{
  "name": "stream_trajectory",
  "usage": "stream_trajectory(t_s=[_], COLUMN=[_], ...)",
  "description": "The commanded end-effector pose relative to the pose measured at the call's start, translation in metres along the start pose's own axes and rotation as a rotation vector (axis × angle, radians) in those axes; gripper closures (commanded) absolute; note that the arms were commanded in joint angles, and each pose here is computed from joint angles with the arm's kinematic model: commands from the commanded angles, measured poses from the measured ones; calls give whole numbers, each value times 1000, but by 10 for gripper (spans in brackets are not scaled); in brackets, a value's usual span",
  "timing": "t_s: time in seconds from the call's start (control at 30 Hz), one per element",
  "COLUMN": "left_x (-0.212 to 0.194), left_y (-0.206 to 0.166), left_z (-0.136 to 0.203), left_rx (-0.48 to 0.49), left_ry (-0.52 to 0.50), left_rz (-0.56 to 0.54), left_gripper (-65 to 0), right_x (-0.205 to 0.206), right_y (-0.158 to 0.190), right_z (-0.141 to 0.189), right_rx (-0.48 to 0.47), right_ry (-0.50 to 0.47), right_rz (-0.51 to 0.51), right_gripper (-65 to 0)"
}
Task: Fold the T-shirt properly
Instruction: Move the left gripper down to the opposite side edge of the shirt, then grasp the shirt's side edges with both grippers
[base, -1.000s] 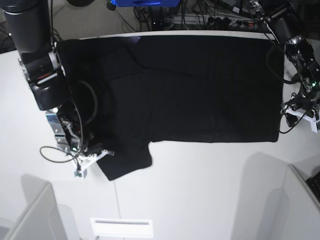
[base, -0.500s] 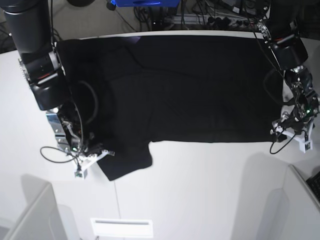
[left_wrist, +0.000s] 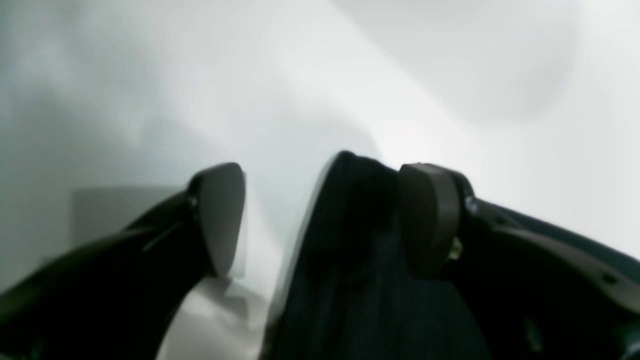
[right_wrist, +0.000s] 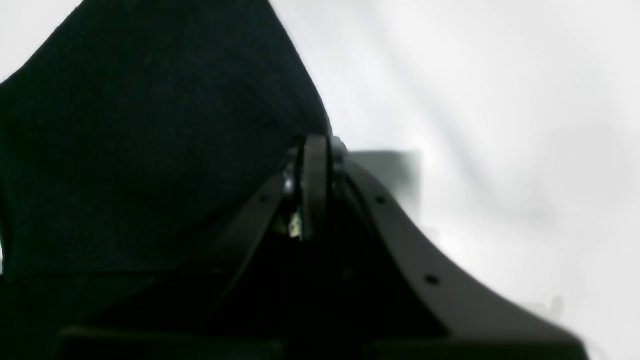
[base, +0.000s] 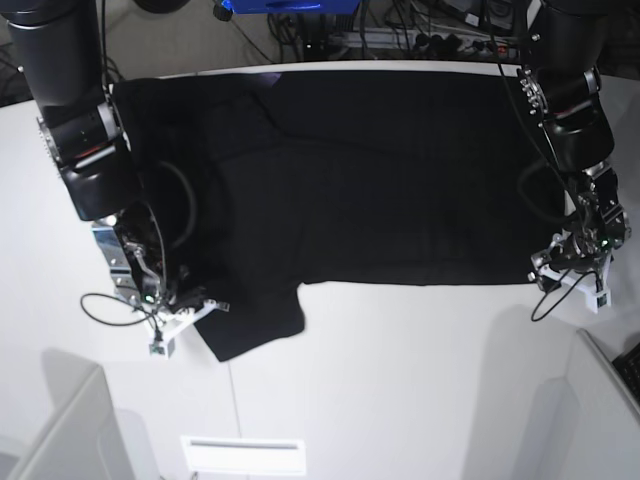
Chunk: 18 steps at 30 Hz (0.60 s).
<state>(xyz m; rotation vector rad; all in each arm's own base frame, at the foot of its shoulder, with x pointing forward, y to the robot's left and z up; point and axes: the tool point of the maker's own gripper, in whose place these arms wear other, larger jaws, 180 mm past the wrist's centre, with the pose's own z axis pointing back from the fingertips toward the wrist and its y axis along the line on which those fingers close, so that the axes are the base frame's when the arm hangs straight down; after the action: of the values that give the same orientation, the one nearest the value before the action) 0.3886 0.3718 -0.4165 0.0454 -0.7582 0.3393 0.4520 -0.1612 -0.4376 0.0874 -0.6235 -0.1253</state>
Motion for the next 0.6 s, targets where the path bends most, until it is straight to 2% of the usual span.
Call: stream_trajectory(t_s=[0.0, 0.07, 0.37, 0.43, 0.57], left_x=[12, 6, -11, -12, -13], left_y=[-5, -12, -5, -6, -6], left_z=[0, -4, -6, -7, -7], left_rx=[-12, -22, -13, -14, -15], left_ry=[-10, -1, 32, 34, 37], left_rz=[-29, -57, -25, -26, -26], left_gripper=[-457, -457, -444, -385, -143], right_x=[12, 12, 12, 12, 12], right_y=[1, 1, 1, 1, 1], right_z=[4, 4, 4, 4, 3], right_rx=[8, 8, 8, 8, 8], right_ry=[-8, -8, -8, -8, -10], right_rz=[-2, -2, -2, -2, -3], right_gripper=[0, 0, 0, 0, 0])
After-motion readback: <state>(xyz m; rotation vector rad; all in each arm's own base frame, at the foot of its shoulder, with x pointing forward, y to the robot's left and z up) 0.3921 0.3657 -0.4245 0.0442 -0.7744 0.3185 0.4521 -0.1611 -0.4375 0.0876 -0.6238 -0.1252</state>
